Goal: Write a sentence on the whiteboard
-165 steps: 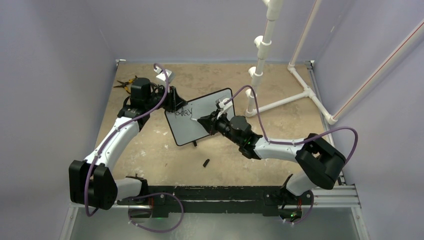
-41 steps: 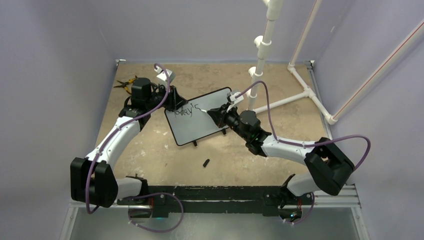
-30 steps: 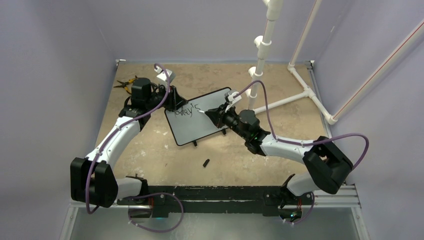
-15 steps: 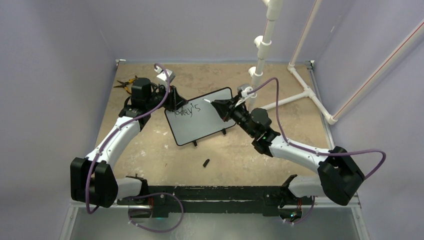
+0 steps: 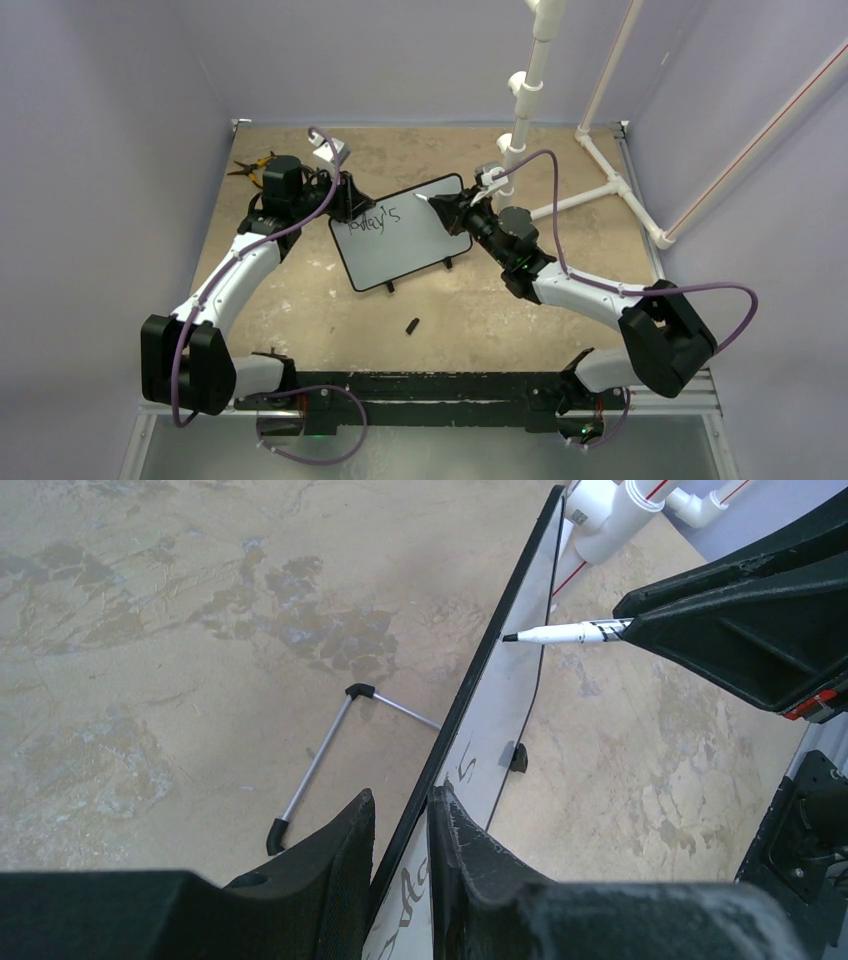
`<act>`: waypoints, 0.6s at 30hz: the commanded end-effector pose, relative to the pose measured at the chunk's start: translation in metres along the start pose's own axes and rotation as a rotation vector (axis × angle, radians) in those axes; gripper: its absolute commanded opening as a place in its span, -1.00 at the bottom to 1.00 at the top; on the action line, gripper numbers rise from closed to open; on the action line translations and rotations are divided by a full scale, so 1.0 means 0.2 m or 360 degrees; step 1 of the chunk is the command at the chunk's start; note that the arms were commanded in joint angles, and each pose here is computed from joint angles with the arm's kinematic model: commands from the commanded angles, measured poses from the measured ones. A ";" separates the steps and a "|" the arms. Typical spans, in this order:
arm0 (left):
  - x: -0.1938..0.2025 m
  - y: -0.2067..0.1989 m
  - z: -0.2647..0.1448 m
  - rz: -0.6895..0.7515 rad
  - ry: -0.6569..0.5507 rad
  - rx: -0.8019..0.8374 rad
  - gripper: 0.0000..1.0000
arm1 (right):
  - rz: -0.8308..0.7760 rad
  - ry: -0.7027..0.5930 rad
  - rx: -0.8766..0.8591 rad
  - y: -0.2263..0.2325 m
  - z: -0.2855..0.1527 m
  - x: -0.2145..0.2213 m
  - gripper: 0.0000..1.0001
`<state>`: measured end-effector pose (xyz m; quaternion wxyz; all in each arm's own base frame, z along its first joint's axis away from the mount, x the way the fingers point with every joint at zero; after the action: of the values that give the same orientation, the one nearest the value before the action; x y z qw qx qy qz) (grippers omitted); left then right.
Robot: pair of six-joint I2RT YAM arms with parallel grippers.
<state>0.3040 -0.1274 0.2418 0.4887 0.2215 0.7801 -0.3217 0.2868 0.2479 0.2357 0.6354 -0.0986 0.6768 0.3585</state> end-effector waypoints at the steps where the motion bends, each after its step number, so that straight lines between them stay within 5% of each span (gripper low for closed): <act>1: 0.07 0.00 0.02 -0.0043 0.0075 0.0015 -0.55 | -0.0019 -0.0116 -0.0039 0.02 0.05 -0.11 -1.00; 18: 0.08 0.00 0.02 -0.0047 0.0078 0.0020 -0.55 | -0.0034 0.0078 -0.0043 -0.03 -0.02 0.05 -1.00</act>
<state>0.3043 -0.1275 0.2413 0.4883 0.2217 0.7802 -0.3222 0.2881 0.2516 0.2351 0.6294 -0.1251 0.6723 0.3690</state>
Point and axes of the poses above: each gripper's point midway between its finger pads, its own z axis out along the fingers, its own y axis along the line the jaws close on, x = y × z, the point moved 7 cm from there along -z, back along the fingers, and after that the axes turned 2 degrees about z, right-handed, at the moved point
